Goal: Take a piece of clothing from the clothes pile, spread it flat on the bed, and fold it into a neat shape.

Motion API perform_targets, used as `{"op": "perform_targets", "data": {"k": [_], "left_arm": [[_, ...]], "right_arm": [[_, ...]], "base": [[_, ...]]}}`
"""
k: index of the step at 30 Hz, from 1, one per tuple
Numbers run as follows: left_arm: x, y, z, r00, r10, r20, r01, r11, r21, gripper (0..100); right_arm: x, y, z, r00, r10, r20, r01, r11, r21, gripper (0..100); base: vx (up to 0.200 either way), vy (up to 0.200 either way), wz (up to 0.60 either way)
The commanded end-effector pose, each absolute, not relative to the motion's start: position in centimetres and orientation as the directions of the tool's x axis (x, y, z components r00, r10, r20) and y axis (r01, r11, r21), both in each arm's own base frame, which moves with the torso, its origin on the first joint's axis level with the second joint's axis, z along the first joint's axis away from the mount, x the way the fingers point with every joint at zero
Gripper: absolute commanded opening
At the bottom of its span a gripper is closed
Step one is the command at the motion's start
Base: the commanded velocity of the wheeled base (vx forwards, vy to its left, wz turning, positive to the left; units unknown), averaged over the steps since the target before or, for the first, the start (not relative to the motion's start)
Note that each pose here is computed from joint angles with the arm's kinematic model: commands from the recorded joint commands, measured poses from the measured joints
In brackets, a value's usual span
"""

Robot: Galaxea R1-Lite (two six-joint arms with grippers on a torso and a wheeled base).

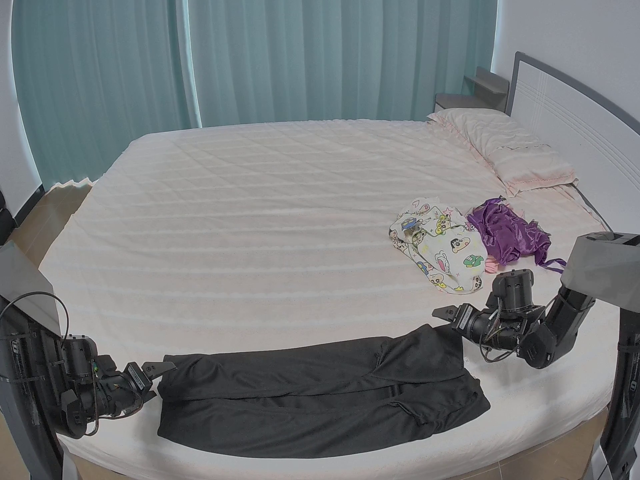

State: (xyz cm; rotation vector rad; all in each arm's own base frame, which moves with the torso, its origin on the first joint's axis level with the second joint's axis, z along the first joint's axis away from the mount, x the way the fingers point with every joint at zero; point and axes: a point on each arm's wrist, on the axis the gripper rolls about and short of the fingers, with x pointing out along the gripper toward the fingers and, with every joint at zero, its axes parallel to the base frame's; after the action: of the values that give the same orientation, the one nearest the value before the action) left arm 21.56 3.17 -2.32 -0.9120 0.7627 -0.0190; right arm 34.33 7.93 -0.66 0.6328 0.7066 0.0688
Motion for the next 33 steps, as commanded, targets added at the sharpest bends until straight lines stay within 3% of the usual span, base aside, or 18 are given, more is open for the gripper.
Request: {"op": "perform_targets", "data": {"k": [1, 5, 10, 16, 25, 28, 33], "left_arm": [[21.5, 3.1, -2.2, 0.747, -0.322, -0.582, -0.287, 0.633, -0.719, 100], [21.9, 3.2, -2.1, 0.761, -0.306, -0.572, -0.281, 0.64, -0.716, 100], [24.5, 3.9, -1.0, 0.847, -0.19, -0.497, -0.263, 0.663, -0.701, 100], [27.6, 2.9, -0.2, 0.884, -0.205, -0.421, -0.175, 0.689, -0.703, 100], [32.6, 2.2, 0.3, 0.837, -0.237, -0.493, -0.195, 0.712, -0.674, 100], [32.9, 2.3, -0.8, 0.82, -0.184, -0.542, -0.199, 0.796, -0.571, 100], [33.0, 2.2, -1.8, 0.804, -0.173, -0.569, -0.215, 0.808, -0.549, 100]], "right_arm": [[31.0, 5.9, 0.6, 0.757, 0.24, -0.607, 0.197, 0.803, 0.563, 100], [29.6, 5.0, -0.1, 0.759, 0.225, -0.611, 0.217, 0.797, 0.563, 100], [29.1, 4.5, -0.5, 0.785, 0.235, -0.573, 0.191, 0.788, 0.585, 100], [28.6, 4.9, -0.7, 0.776, 0.25, -0.579, 0.178, 0.794, 0.582, 100], [28.4, 5.2, -0.8, 0.77, 0.258, -0.584, 0.173, 0.796, 0.58, 100], [28.4, 5.2, -0.9, 0.768, 0.258, -0.586, 0.174, 0.797, 0.578, 100], [28.4, 5.2, -1.1, 0.764, 0.257, -0.591, 0.177, 0.798, 0.576, 100]], "base": [[-0.2, 0.0, 0.0], [0.0, 0.0, 0.0], [0.0, 0.0, 0.0], [0.0, 0.0, 0.0], [0.0, 0.0, 0.0], [0.0, 0.0, 0.0], [0.0, 0.0, 0.0]]}}
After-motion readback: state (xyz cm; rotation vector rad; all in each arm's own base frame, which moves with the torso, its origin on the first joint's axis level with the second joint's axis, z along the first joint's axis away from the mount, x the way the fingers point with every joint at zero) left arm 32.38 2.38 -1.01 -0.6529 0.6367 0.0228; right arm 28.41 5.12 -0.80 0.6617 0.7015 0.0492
